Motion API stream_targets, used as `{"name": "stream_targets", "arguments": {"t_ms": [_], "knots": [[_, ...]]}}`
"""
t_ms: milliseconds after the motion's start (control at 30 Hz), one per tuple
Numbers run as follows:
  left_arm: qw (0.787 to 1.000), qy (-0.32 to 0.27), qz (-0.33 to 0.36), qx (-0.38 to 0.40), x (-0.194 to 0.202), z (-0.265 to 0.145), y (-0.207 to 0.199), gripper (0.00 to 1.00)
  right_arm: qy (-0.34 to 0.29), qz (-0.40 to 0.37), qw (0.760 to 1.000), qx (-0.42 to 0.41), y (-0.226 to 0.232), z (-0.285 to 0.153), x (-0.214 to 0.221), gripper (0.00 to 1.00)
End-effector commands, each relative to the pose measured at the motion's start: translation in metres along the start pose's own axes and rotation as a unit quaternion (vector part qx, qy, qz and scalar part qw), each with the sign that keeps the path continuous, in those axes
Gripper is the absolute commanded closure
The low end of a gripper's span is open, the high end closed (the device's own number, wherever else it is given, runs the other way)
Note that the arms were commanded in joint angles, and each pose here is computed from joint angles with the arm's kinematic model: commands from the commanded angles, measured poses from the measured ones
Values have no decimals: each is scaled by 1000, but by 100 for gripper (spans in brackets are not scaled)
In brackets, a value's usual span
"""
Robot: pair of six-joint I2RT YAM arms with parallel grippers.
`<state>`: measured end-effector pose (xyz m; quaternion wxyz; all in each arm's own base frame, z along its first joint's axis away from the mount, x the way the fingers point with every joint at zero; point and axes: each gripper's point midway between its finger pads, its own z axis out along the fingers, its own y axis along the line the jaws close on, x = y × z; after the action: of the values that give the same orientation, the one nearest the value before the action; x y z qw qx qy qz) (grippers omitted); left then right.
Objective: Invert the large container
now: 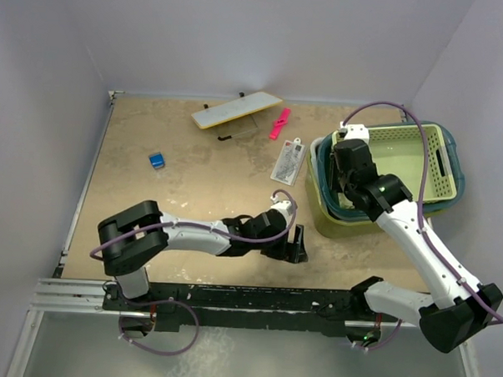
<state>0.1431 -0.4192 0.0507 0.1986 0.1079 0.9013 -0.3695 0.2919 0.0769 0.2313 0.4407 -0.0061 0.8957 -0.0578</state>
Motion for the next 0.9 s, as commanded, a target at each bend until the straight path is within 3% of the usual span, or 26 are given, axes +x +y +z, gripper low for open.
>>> {"name": "stream_targets", "arguments": {"t_ms": [0,100,200,233,333,467,700,867], "knots": [[996,-42,48,55,-34,-29,-48,20,-11,0,1000,18,-10,-6,-11,57],[996,-65,64,16,-54,-59,-37,19,-3,-8,1000,15,-7,-1,-6,50],[993,-96,61,-20,-78,-91,-20,19,1,-17,1000,3,0,7,-2,54],[991,-112,58,-41,-88,-102,-9,19,0,-19,1000,-1,2,8,-3,60],[979,-170,42,-108,-119,-138,27,18,-15,-14,1000,-5,3,1,-21,100],[958,-242,20,-153,-155,-190,45,17,-61,-23,998,-25,0,-30,-67,100],[924,-331,42,-189,-197,-264,31,16,-78,-22,993,-80,3,-91,-130,100],[897,-401,36,-180,-218,-317,15,16,-127,-17,963,-235,46,-144,-174,100]]}}
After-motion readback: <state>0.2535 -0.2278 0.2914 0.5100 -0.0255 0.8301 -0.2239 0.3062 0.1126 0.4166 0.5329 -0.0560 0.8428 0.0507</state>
